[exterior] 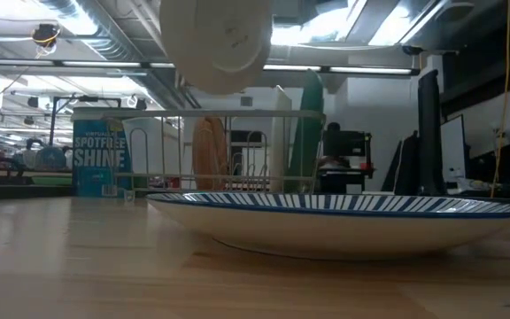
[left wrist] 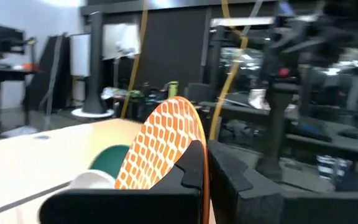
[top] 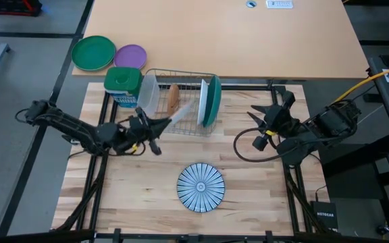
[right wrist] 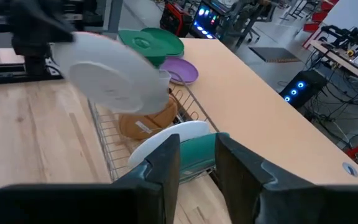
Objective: Sort dishes
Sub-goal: Put the orange patterned plate in the dish rack
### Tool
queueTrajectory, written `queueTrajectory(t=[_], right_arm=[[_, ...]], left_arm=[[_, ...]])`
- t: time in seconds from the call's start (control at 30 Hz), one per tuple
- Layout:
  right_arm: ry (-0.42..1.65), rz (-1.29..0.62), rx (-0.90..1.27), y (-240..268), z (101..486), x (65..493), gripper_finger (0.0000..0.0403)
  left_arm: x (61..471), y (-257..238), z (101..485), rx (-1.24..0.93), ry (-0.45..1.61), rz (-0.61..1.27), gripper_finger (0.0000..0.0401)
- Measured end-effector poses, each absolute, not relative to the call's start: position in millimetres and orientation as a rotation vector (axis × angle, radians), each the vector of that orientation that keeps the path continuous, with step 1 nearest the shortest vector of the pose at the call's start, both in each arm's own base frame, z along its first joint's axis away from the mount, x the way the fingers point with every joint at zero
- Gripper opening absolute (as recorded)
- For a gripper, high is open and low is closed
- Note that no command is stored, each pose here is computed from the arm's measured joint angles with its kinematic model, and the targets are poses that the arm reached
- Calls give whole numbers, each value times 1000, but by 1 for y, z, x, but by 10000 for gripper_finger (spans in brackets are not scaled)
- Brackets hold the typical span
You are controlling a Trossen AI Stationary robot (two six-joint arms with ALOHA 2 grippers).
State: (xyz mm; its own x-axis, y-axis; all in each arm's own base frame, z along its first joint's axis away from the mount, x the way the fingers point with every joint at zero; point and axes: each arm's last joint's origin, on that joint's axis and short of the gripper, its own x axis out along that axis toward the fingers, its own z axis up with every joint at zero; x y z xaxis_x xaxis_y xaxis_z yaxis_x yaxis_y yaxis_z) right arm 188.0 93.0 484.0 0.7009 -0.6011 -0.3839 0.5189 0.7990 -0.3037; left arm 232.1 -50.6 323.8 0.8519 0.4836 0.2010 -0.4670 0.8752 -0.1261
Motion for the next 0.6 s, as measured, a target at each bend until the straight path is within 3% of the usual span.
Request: queueTrajectory(t=[0.6], right_arm=[[482,-644,-228,93,485,188,104]], left_arm=[[239,14,316,-444,-332,711,0]])
